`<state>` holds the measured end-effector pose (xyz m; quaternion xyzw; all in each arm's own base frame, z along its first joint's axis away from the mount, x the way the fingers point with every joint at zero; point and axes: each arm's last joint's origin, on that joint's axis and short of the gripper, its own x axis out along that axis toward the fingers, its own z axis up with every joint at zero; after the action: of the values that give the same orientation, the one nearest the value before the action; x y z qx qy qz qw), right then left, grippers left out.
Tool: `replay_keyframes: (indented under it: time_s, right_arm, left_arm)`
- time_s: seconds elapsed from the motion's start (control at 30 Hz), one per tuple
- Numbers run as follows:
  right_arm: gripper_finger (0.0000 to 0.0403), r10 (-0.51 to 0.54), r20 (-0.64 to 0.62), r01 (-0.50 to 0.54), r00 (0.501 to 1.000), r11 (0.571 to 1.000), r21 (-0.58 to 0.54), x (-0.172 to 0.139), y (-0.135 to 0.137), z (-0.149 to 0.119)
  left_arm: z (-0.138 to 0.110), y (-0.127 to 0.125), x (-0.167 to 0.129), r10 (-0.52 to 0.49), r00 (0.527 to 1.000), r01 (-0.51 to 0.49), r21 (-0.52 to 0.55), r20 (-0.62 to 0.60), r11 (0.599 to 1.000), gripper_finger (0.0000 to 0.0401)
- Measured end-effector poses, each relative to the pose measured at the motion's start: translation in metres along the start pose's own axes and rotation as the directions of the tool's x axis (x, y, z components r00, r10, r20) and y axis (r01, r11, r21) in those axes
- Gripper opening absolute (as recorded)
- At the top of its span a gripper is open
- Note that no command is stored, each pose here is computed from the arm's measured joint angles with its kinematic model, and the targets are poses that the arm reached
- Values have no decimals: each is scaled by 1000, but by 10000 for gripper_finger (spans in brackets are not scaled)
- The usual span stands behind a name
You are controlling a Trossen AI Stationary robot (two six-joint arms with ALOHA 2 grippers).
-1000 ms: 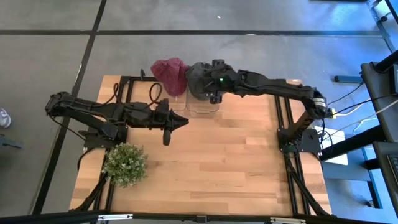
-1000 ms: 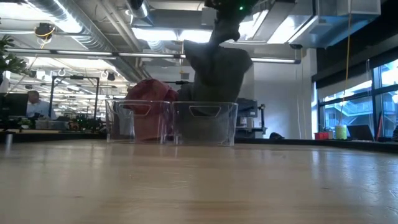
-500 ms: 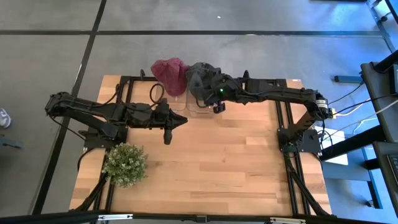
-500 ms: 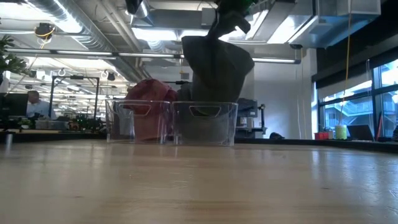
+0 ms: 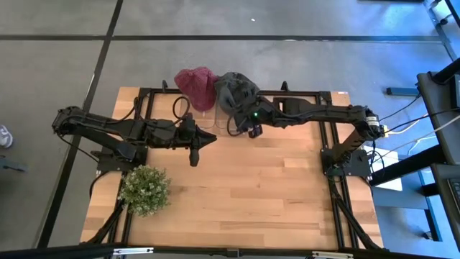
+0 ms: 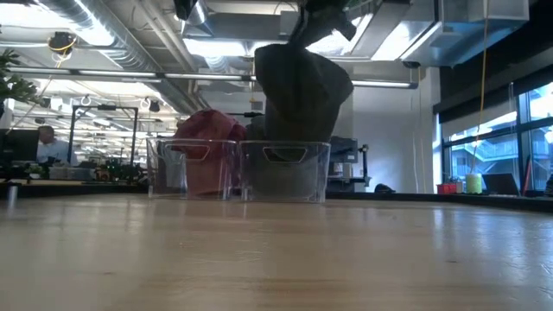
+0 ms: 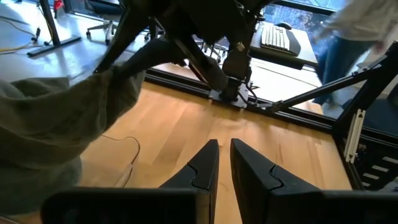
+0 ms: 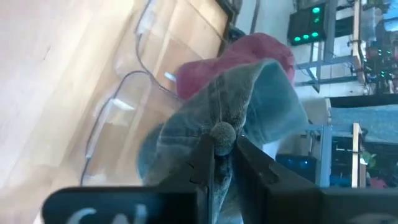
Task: Pick & Place hat
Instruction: Put the black cap into the right transparent bin
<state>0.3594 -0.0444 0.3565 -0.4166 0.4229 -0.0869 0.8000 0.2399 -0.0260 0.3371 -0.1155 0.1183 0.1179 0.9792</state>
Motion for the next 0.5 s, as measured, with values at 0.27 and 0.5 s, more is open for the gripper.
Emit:
replay_keyframes:
  time_s: [0.27,0.5]
  right_arm:
    - [43,23,-20,-24,1000,997,-68,-10,17,10]
    - [43,9,-49,-9,999,1000,-2,0,6,0]
  left_arm:
    - [0,0,0,-1,1000,1,-6,0,1000,40]
    - [0,0,0,1,1000,-1,1,0,1000,36]
